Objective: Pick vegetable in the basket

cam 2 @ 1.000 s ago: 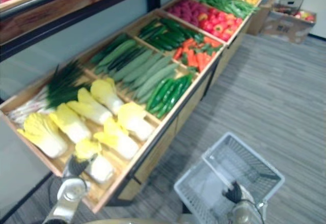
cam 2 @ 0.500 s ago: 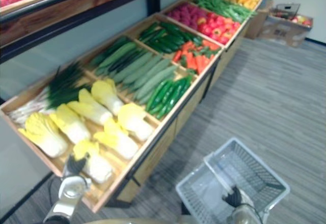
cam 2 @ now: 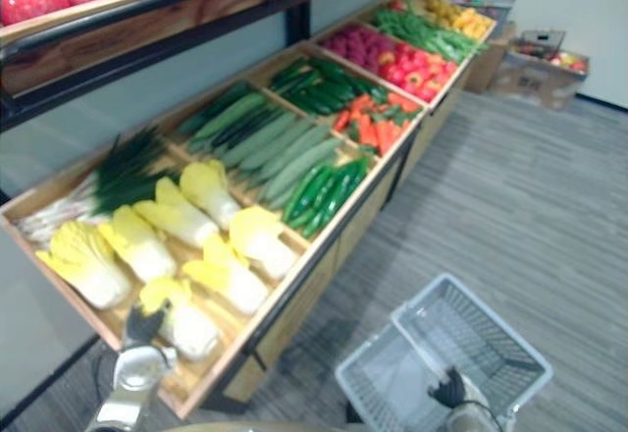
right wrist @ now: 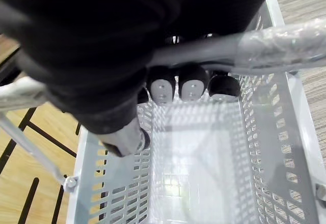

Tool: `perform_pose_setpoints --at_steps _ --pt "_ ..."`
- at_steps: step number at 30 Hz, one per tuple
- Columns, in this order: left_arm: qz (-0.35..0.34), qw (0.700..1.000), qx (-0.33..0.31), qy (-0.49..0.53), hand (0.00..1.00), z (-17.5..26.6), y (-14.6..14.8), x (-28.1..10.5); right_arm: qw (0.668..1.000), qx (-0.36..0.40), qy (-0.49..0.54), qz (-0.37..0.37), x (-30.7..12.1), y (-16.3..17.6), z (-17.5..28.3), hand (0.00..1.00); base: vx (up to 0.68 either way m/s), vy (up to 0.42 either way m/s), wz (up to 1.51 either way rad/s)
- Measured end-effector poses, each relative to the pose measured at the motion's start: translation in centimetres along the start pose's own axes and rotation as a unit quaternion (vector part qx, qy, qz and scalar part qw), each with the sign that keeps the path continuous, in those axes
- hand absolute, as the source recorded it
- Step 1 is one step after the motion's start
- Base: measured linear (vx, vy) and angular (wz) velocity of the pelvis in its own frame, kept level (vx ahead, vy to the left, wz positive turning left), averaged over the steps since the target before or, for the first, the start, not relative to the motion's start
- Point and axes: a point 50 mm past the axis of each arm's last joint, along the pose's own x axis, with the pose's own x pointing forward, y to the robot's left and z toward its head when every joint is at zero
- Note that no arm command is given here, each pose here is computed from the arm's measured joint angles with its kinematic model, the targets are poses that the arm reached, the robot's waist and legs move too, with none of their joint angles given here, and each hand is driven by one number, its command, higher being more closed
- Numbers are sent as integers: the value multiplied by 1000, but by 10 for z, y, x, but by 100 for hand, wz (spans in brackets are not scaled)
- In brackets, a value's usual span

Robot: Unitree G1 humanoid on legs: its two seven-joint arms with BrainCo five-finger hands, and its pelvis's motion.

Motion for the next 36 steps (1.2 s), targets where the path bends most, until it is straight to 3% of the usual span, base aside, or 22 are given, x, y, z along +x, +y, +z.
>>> perform_pose_setpoints --at_steps 11,36 --pt "-47 997 -67 3 100 4 -13 -15 1000 14 13 5 -4 7 -3 100 3 0 1" --pt "-72 988 -124 -49 100 30 -21 -36 999 29 36 0 -13 16 -15 100 0 -1 0"
